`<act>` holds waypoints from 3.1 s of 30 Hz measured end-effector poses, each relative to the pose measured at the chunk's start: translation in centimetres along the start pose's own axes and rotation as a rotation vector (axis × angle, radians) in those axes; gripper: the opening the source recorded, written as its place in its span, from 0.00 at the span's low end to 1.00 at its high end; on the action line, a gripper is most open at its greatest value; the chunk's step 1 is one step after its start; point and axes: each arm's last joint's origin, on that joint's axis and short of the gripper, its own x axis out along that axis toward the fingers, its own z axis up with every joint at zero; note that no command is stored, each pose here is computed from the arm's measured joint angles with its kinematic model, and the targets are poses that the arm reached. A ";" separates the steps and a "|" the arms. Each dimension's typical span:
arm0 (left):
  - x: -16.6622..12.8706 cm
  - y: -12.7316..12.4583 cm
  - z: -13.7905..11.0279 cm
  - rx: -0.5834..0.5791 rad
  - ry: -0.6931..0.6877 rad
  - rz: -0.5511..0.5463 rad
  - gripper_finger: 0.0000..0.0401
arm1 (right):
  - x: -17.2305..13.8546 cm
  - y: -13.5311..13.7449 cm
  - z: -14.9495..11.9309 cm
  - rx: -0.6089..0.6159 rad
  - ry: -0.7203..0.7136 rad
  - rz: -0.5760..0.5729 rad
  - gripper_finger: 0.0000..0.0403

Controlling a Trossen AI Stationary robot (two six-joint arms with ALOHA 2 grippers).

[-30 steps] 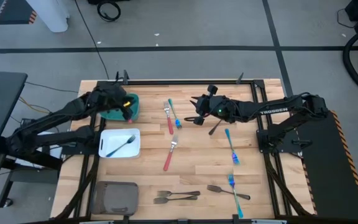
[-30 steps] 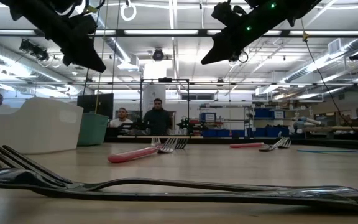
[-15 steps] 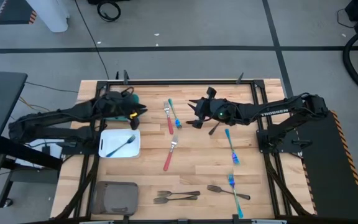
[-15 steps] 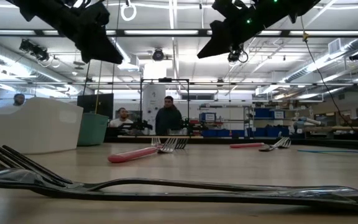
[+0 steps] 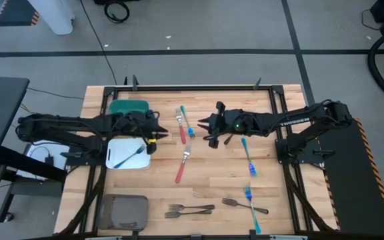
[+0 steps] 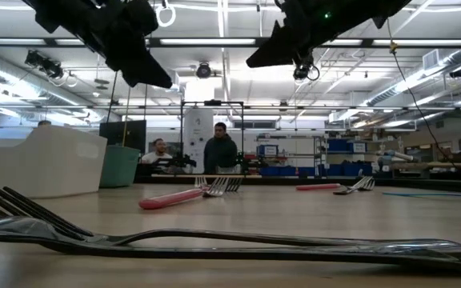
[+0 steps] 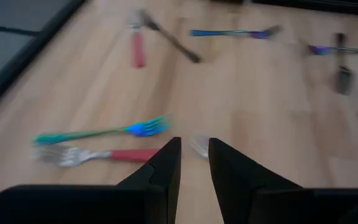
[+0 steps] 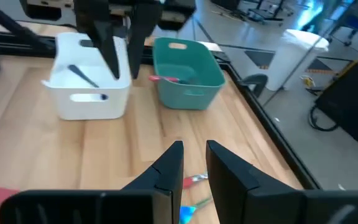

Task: Sort silverware by color (type)
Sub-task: Put the black fork into the black bin

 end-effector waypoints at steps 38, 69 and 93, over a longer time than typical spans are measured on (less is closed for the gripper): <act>3.5 -13.1 -2.1 -0.015 -0.113 -0.365 0.35 | -3.7 8.5 -1.3 0.298 0.178 0.212 0.19; 11.6 -25.6 -2.7 0.097 0.223 -0.364 0.35 | -9.7 15.7 -5.6 0.547 0.124 0.202 0.19; 14.3 -26.3 -6.5 0.094 0.263 -0.268 0.35 | -11.4 17.7 -6.1 0.525 0.035 0.182 0.19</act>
